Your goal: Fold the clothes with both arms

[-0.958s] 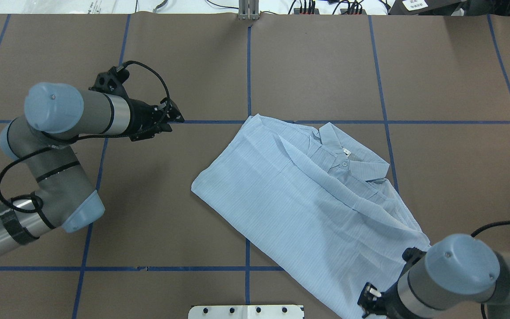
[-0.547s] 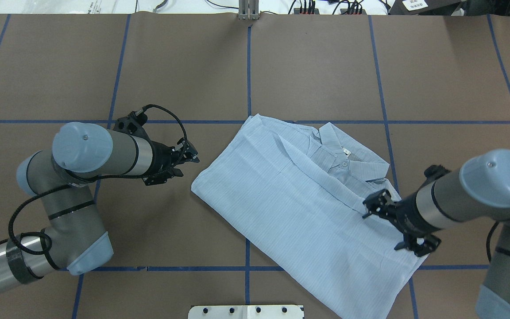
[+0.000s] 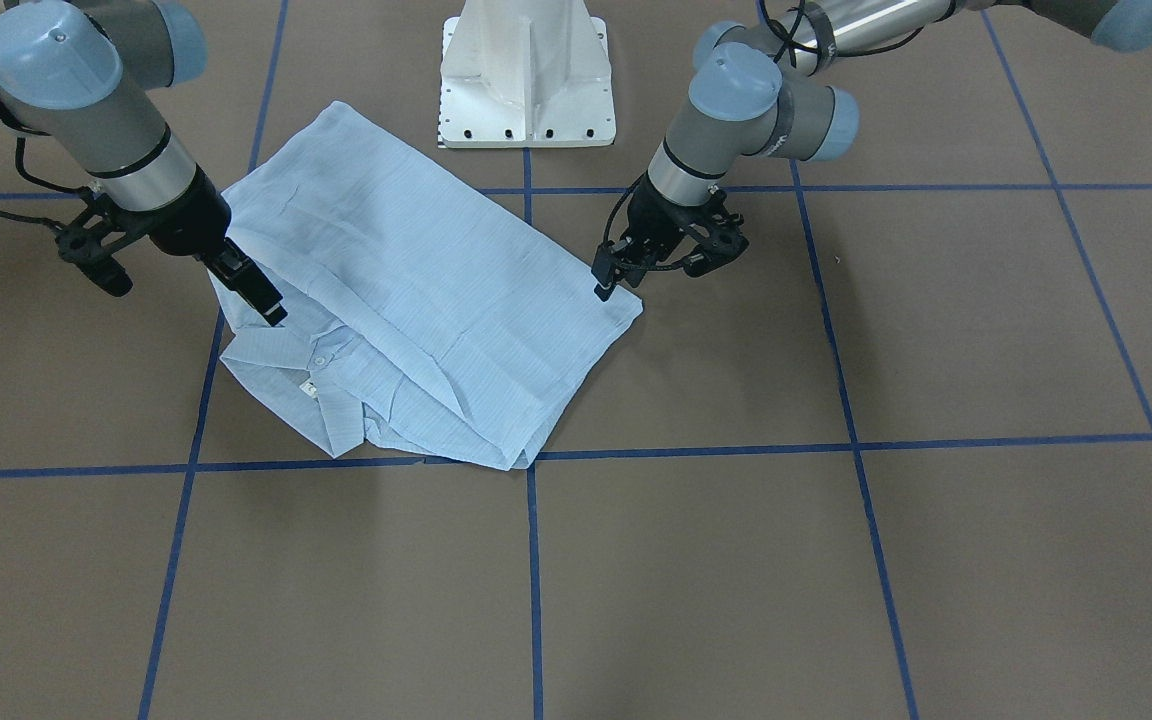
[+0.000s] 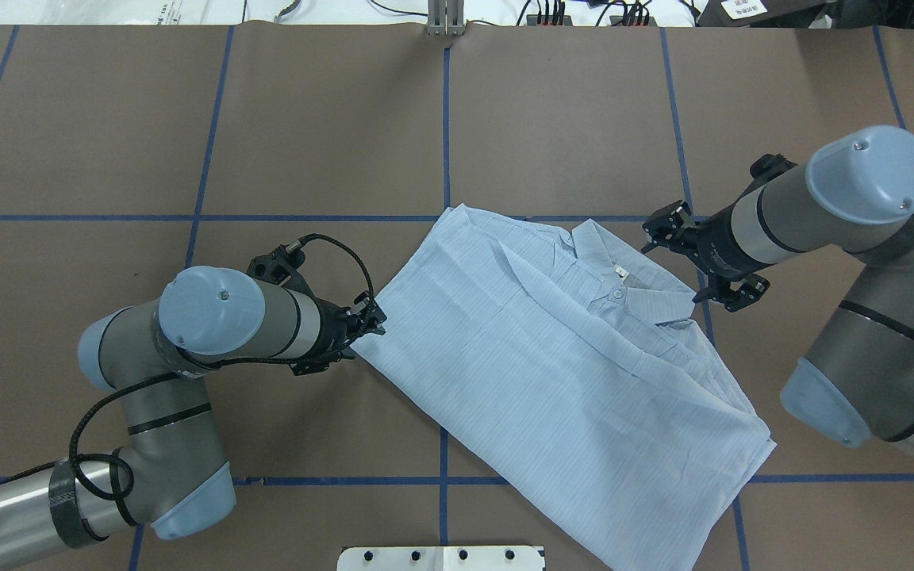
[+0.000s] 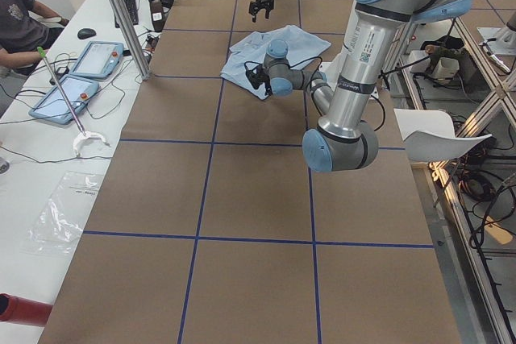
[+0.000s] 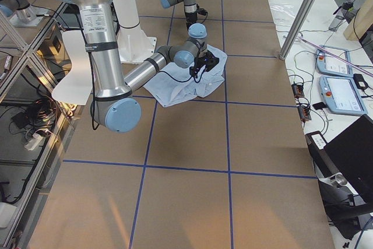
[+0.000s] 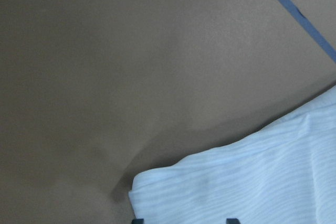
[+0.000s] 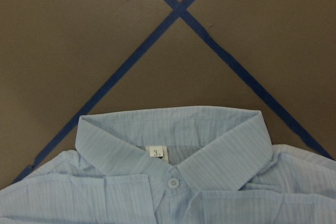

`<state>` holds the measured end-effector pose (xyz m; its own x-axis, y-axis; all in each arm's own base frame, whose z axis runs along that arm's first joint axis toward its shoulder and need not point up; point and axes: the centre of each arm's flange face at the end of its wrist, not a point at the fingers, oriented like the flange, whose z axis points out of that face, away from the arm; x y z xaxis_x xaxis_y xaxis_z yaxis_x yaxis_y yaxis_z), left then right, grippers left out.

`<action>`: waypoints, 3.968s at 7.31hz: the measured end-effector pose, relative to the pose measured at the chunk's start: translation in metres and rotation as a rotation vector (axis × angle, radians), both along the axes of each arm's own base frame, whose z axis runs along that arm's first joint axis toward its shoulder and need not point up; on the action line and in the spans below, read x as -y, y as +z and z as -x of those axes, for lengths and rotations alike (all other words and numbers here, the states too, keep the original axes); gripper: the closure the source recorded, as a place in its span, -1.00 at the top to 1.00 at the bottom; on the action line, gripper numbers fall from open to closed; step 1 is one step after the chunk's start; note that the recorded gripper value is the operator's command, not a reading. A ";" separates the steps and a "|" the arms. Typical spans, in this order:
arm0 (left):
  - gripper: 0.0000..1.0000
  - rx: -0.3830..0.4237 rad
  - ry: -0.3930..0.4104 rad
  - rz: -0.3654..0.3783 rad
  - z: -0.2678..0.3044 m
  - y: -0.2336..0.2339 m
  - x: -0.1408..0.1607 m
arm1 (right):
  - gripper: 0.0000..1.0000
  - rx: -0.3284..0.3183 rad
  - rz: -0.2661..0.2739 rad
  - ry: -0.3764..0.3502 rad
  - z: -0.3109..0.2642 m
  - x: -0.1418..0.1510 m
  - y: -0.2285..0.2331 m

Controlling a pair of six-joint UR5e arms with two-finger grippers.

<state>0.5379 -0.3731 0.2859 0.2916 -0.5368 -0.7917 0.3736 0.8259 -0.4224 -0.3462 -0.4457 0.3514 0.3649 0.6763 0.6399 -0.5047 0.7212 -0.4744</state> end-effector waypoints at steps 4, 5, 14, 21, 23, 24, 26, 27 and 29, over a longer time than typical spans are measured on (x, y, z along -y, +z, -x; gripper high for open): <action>-1.00 0.038 0.018 0.007 -0.018 0.006 -0.016 | 1.00 -0.016 -0.030 0.024 0.007 0.020 -0.003; -1.00 0.047 0.004 -0.001 -0.018 0.006 -0.014 | 1.00 -0.019 -0.028 0.027 0.007 0.021 -0.002; -0.03 0.203 -0.252 -0.344 0.029 -0.004 0.301 | 1.00 -0.023 -0.031 0.048 0.005 0.025 -0.003; 0.33 0.015 -0.159 -0.422 0.122 -0.008 0.229 | 1.00 -0.083 -0.222 -0.113 0.139 -0.051 -0.073; 0.33 0.005 -0.151 -0.421 0.142 -0.004 0.213 | 1.00 -0.177 -0.362 -0.282 0.173 -0.080 -0.094; 0.33 0.008 -0.148 -0.416 0.147 -0.001 0.208 | 1.00 -0.216 -0.438 -0.364 0.182 -0.089 -0.096; 0.33 0.014 -0.147 -0.409 0.154 0.005 0.202 | 1.00 -0.286 -0.556 -0.510 0.198 -0.095 -0.102; 0.33 0.017 -0.146 -0.406 0.155 0.009 0.201 | 1.00 -0.315 -0.584 -0.553 0.216 -0.091 -0.109; 0.33 0.019 -0.145 -0.401 0.156 0.012 0.200 | 1.00 -0.372 -0.622 -0.624 0.235 -0.084 -0.107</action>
<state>0.3820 -0.5728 0.2978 0.2524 -0.2238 -0.9414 0.5030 0.8615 -0.0700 -0.5817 -0.3616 0.2441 0.7972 -0.1312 0.5892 0.0150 0.9801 0.1980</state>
